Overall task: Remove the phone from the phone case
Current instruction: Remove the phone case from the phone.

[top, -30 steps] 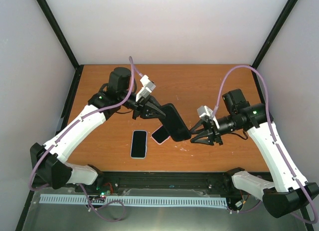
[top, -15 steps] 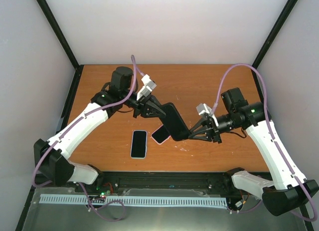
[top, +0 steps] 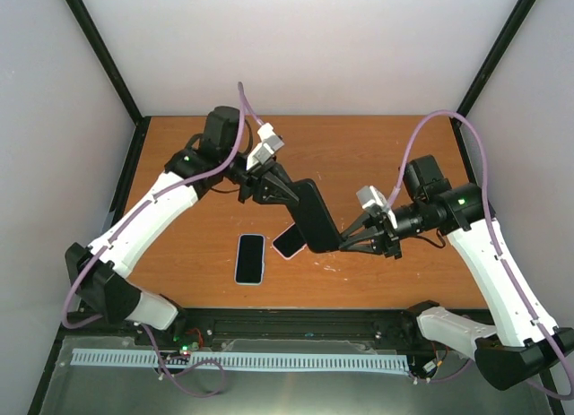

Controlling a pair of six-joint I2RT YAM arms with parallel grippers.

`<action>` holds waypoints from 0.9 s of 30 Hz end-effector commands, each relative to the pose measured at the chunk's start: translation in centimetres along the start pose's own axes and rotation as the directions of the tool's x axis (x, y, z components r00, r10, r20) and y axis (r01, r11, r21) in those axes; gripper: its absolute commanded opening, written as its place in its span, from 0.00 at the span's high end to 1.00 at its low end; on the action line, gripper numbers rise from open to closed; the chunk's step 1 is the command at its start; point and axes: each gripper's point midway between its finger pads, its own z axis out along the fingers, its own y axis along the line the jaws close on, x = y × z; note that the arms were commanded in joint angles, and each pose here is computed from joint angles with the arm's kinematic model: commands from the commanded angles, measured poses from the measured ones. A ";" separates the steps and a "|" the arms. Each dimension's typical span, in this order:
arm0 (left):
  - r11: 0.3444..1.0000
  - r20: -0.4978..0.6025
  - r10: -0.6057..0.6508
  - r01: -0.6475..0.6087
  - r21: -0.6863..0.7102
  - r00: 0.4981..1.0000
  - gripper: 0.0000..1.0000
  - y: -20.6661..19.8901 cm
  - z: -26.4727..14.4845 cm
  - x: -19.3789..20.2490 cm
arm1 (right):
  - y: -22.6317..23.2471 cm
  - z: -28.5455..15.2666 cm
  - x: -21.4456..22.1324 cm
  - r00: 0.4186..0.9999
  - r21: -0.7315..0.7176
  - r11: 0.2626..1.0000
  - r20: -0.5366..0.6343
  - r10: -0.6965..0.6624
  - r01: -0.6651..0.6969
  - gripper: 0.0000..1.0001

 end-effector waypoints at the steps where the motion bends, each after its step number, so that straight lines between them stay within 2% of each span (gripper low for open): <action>1: 0.917 0.170 0.116 -0.171 0.361 0.979 1.00 -8.3 -1.6 -4.3 | 0.9 0.1 -1.0 0.990 -0.015 0.990 0.020 -0.143 0.143 0.94; 4: 0.931 0.217 0.068 -0.140 0.336 0.974 1.00 -7.6 -1.5 -5.2 | 0.8 0.1 -1.2 0.988 -0.014 0.988 0.026 -0.155 0.155 0.96; 11: 0.944 0.254 0.033 -0.114 0.309 0.967 1.00 -5.6 -1.1 -6.3 | 1.6 -0.3 -3.2 0.978 -0.014 0.979 0.065 -0.200 0.201 0.97; 15: 0.950 0.254 0.026 -0.103 0.294 0.967 1.00 -4.8 -1.0 -6.7 | 0.0 -0.1 -2.9 0.993 0.024 0.995 0.056 -0.100 0.099 0.96; 16: 0.953 0.251 0.030 -0.104 0.284 0.968 1.00 -4.7 -1.0 -6.5 | -0.3 0.0 -2.8 0.996 0.034 0.997 0.054 -0.076 0.074 0.89; 18: 0.958 0.245 0.023 -0.091 0.271 0.969 1.00 -4.1 -1.0 -6.0 | -1.2 0.0 -2.6 0.998 0.076 0.996 0.040 -0.045 0.041 0.66; 21: 0.969 0.220 0.006 -0.060 0.241 0.976 1.00 -3.3 -1.1 -5.4 | -2.1 -0.2 -2.7 1.000 0.120 0.993 0.026 -0.010 0.007 0.47; 25: 0.982 0.143 -0.032 0.004 0.191 0.989 1.00 -2.1 -0.7 -4.3 | -4.3 0.0 -2.9 0.998 0.161 0.985 0.024 0.058 -0.061 0.43; 27: 0.990 0.036 -0.096 0.092 0.106 0.995 1.00 0.1 -0.2 -2.4 | -5.4 0.2 -2.9 0.996 0.164 0.982 0.023 0.088 -0.090 0.43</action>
